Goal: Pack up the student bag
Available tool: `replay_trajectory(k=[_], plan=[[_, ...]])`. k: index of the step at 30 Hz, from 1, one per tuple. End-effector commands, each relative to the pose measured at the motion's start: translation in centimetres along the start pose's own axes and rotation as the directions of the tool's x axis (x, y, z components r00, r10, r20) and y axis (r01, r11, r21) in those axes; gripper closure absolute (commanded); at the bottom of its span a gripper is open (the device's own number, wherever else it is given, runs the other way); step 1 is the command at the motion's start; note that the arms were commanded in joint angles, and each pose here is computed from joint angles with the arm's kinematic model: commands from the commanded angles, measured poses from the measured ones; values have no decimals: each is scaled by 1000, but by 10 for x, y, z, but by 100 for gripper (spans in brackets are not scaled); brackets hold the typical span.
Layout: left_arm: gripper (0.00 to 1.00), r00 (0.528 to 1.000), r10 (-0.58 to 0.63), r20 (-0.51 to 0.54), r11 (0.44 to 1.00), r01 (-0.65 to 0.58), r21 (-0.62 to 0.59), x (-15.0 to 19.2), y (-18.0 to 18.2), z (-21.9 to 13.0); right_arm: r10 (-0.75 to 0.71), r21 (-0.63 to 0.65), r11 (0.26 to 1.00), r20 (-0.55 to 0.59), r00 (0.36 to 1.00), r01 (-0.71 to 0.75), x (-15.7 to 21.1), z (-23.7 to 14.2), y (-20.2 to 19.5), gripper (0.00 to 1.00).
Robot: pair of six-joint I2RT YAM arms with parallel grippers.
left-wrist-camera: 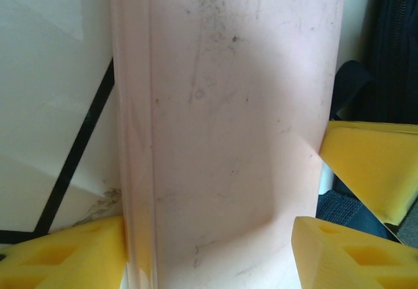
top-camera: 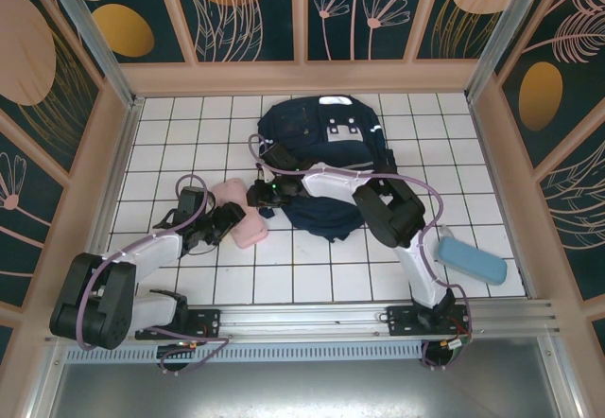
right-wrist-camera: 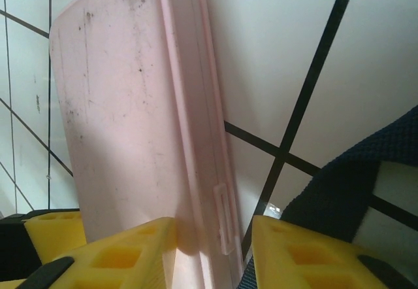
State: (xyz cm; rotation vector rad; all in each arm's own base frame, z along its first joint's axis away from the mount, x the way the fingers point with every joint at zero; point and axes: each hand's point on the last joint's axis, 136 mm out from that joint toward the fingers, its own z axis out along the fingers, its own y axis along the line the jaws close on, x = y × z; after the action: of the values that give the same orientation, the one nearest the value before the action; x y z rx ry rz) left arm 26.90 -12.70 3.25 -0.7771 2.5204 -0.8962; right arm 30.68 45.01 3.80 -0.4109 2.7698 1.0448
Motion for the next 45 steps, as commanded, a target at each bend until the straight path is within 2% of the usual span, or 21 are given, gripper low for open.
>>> replay_trajectory(k=[1,6,15,20,27,30,35,38,42,45], plan=[[34,997,79,-6,973,-76,217,-4,-53,-6,96,83,993,-96,991,-88,31,8,-41,61],[34,996,85,35,955,-91,283,-11,-72,-19,128,12,992,-97,987,-127,28,2,-35,54],[34,999,33,38,943,-44,331,-9,-77,-26,149,-72,985,-94,984,-156,21,-9,-23,51],[34,1000,12,15,958,-15,286,-8,-68,-18,157,-74,984,-92,983,-164,19,-10,-23,51],[35,999,35,3,986,-35,160,-9,-47,-9,157,-66,984,-89,984,-163,20,-10,-24,50],[42,999,38,9,989,-39,139,-10,-43,-7,156,-67,985,-88,984,-162,20,-12,-23,50],[63,999,39,34,993,-43,109,-15,-41,-8,142,-83,986,-64,988,-147,13,-23,-14,50],[71,997,48,68,995,-54,87,-22,-41,-13,121,-116,985,-30,992,-124,6,-40,0,47],[74,988,74,136,994,-84,72,-33,-51,-31,82,-182,981,54,995,-71,-7,-79,21,39],[74,978,122,167,984,-141,108,-39,-73,-49,34,-217,976,116,993,-8,-15,-110,32,30]])
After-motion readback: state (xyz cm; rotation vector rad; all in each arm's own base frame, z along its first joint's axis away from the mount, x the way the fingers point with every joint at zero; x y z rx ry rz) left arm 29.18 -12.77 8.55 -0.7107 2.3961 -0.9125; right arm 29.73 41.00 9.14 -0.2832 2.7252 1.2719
